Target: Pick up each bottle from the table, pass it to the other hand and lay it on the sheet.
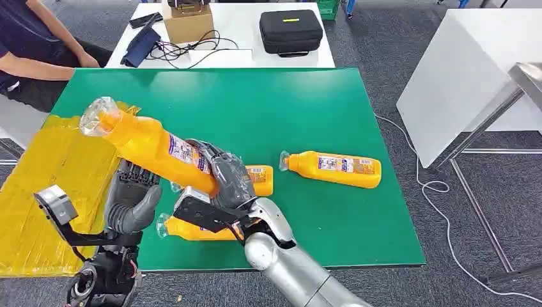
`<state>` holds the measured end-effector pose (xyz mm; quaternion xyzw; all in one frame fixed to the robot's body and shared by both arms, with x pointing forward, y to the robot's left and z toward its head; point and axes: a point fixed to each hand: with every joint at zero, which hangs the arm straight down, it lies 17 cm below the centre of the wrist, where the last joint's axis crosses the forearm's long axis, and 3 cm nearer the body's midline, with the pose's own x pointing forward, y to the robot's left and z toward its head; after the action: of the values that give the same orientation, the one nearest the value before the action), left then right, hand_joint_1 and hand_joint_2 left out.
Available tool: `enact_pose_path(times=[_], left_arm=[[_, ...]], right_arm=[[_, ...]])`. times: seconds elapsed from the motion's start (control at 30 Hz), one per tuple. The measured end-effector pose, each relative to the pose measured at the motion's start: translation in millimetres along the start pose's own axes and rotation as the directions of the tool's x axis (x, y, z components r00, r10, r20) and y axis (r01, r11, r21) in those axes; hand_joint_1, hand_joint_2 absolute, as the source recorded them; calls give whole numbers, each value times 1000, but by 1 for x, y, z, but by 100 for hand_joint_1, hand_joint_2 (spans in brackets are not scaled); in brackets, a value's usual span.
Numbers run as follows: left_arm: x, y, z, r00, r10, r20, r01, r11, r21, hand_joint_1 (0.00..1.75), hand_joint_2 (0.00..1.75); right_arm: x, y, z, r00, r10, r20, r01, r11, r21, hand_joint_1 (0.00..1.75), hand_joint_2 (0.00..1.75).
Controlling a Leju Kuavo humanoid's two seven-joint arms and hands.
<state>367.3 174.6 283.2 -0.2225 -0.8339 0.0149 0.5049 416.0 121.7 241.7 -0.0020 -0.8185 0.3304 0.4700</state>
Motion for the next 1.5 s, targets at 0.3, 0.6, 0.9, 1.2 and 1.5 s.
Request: enact_pose_path(times=[0.3,0.6,0.9,1.2,1.5], left_arm=[[3,-8,-11,1000,16,19,-16,1000,16,0,175],[4,32,-16,999,20,51,-24,997,79,0,175],[-4,49,-10,1000,-4,25,2,996,89,0,175],[-2,85,12,1000,28,-4,-28,998,55,175,175],[2,91,19,997,78,15,-78,997,-1,175,175]], right_arm=[[13,12,0,1000,11,7,-11,999,39,175,175],[56,70,16,984,79,160,-111,973,201,175,175],[54,81,19,977,112,182,-154,959,239,175,175],[61,99,28,963,137,230,-206,928,310,175,175],[59,99,27,979,76,187,-131,944,304,175,175]])
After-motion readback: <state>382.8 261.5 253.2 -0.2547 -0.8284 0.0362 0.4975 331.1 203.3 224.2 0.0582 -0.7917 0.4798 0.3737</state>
